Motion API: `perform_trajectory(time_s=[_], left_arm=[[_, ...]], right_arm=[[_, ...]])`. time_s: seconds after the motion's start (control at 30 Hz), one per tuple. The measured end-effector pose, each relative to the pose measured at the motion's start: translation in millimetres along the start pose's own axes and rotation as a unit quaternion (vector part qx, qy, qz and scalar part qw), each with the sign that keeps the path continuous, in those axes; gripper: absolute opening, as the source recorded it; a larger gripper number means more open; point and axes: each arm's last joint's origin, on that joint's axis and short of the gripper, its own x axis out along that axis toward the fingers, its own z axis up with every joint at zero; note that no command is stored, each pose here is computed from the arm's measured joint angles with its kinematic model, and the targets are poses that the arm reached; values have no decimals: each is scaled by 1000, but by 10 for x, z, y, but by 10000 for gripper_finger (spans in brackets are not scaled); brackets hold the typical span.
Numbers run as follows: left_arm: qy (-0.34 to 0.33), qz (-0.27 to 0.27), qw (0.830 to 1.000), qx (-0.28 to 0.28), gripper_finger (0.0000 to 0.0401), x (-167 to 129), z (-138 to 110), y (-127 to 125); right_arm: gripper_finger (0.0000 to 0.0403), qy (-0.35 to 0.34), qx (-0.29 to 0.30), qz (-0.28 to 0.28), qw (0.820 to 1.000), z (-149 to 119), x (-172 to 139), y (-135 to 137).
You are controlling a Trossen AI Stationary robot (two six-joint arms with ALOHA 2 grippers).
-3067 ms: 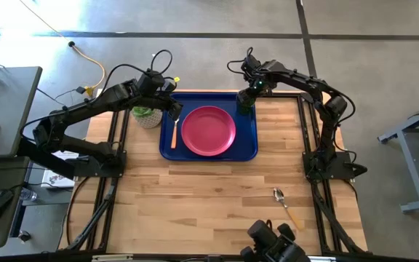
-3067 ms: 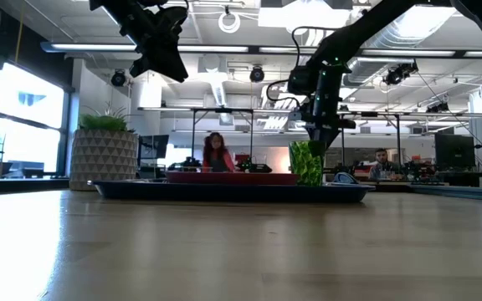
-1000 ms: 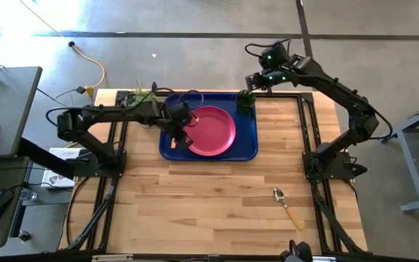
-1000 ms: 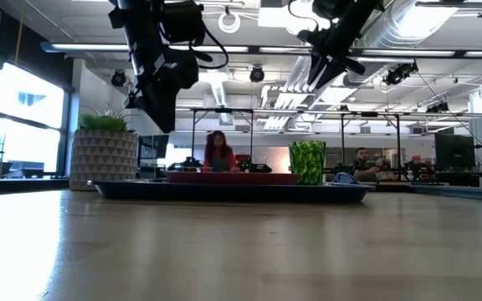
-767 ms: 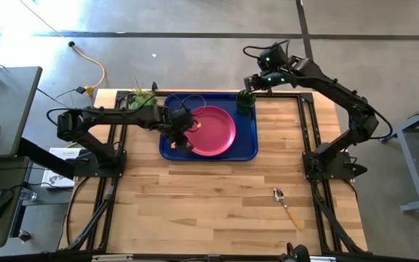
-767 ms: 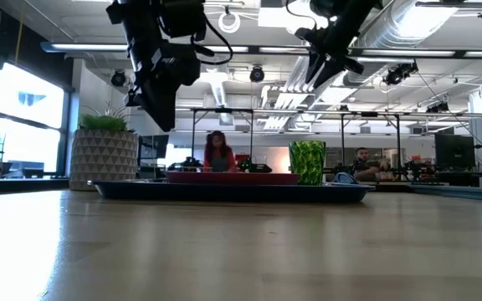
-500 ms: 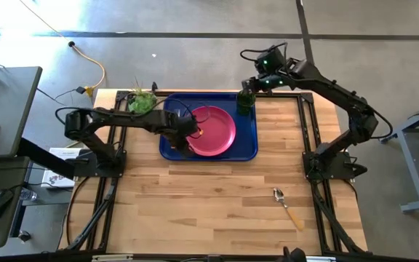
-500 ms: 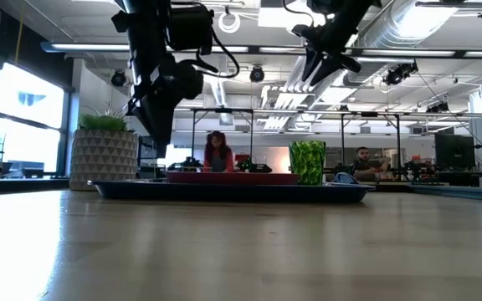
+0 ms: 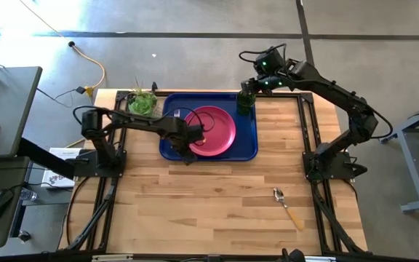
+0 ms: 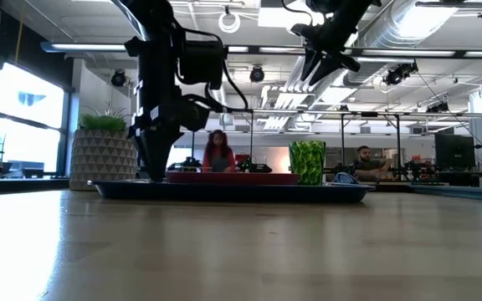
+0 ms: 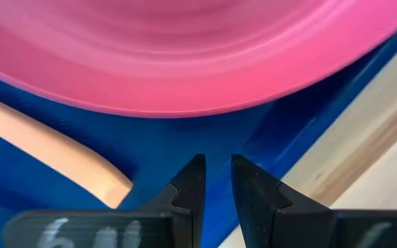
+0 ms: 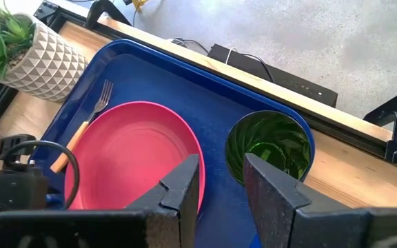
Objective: Pick and place plate/cup/fork/spoon on tray
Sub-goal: Adjust the pink plate on the blue tray
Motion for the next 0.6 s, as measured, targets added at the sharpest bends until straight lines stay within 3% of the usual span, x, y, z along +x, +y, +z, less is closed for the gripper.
perform_trajectory(time_s=[0.6], left_arm=[[-41, -4, 999, -36, 58, 15, 150, 134]], right_arm=[[106, 0, 0, 0, 1000, 0, 0, 0]])
